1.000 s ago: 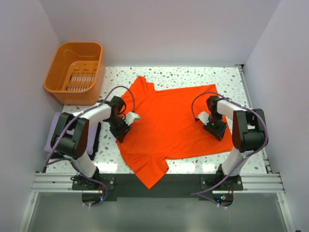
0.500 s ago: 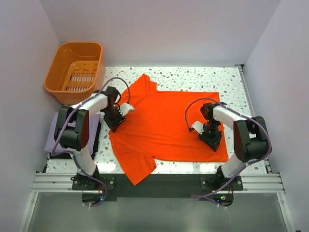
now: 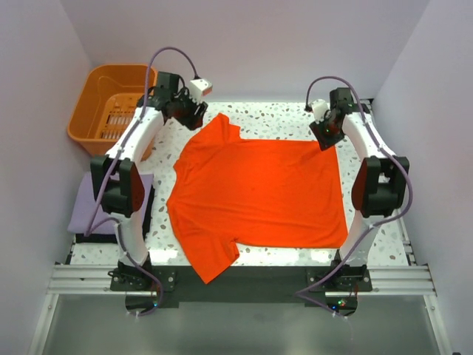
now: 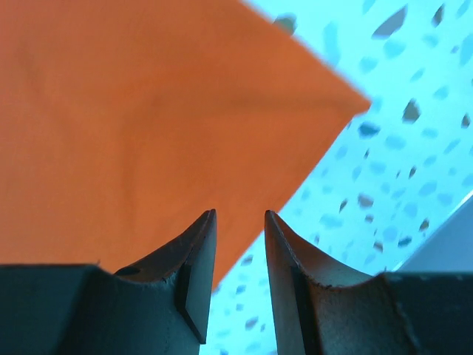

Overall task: Fold and stack the t-shirts
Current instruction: Flatten the tshirt out, then fold the tshirt

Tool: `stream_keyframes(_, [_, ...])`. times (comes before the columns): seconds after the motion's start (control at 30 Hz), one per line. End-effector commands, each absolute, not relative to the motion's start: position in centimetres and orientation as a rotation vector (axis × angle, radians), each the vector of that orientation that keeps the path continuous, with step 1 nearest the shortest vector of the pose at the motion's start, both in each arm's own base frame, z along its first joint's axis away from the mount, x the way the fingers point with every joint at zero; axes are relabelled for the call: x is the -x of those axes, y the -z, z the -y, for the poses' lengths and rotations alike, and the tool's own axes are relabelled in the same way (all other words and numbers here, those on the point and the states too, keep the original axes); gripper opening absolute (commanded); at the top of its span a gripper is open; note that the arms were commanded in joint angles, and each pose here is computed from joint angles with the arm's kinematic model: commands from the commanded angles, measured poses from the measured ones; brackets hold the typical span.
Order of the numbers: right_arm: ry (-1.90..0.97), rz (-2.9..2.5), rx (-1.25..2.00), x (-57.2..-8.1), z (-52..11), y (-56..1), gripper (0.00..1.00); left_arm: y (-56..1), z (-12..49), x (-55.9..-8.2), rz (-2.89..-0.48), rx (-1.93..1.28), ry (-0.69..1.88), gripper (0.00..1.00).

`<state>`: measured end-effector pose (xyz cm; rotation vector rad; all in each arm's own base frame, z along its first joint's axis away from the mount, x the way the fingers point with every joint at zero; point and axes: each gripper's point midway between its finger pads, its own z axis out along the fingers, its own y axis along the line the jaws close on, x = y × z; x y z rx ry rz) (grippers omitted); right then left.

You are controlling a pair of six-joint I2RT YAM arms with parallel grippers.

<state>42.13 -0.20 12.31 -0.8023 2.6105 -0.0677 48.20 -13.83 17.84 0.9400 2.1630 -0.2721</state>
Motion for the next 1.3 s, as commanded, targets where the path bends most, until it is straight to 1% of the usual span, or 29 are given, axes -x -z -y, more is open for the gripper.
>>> stream_keyframes(0.0, [0.132, -2.494, 0.542, -49.0, 0.9, -13.2, 0.36, -17.7, 15.4, -53.8, -2.120, -0.736, 0.359, 0.59])
stream_keyframes(0.03, [0.137, -2.511, 0.522, -50.2, 1.1, -11.5, 0.36, -17.7, 15.6, -54.4, -2.117, -0.707, 0.378, 0.59])
stream_keyframes(0.1, [0.146, -2.481, 0.469, -52.2, 1.4, -11.7, 0.36, -17.7, 15.8, -56.2, -2.093, -0.665, 0.383, 0.59])
stream_keyframes(0.13, [0.152, -2.510, 0.431, -52.7, 3.0, -10.2, 0.37, -18.0, 15.8, -56.8, -2.066, -0.660, 0.389, 0.59])
stream_keyframes(0.2, [0.157, -2.503, 0.404, -53.7, 4.1, -10.1, 0.38, -17.6, 15.8, -57.5, -2.059, -0.651, 0.387, 0.59])
stream_keyframes(0.23, [0.142, -2.531, 0.412, -53.7, 4.2, -8.8, 0.40, -17.7, 15.8, -57.9, -2.045, -0.646, 0.387, 0.60])
stream_keyframes(0.43, [0.114, -2.573, 0.464, -53.6, 5.6, -6.7, 0.46, -15.6, 15.5, -58.8, -2.059, -0.644, 0.387, 0.61])
stream_keyframes(0.67, [0.091, -2.592, 0.514, -53.8, 5.7, -4.6, 0.46, -12.8, 15.2, -59.1, -2.102, -0.645, 0.392, 0.61])
stream_keyframes(0.9, [0.105, -2.594, 0.520, -54.5, 6.2, -3.5, 0.46, -11.9, 15.1, -59.9, -2.103, -0.639, 0.385, 0.62])
stream_keyframes(0.97, [0.097, -2.597, 0.525, -54.5, 6.2, -3.1, 0.46, -11.2, 15.1, -60.4, -2.109, -0.632, 0.379, 0.63])
stream_keyframes(1.1, [0.102, -2.606, 0.544, -54.5, 6.4, -2.7, 0.51, -9.8, 14.9, -61.6, -2.114, -0.617, 0.357, 0.65])
stream_keyframes(1.13, [0.089, -2.614, 0.558, -54.4, 6.2, -2.3, 0.50, -9.9, 15.1, -62.0, -2.104, -0.618, 0.360, 0.66])
stream_keyframes(1.17, [0.089, -2.616, 0.560, -54.3, 6.2, -2.3, 0.48, -8.6, 15.1, -62.2, -2.122, -0.618, 0.365, 0.66])
stream_keyframes(1.2, [0.085, -2.620, 0.568, -54.3, 6.3, -2.2, 0.42, -8.3, 15.1, -62.4, -2.123, -0.616, 0.366, 0.66])
stream_keyframes(1.27, [0.068, -2.617, 0.586, -54.2, 6.0, -2.1, 0.33, -7.4, 15.2, -62.9, -2.131, -0.608, 0.367, 0.66])
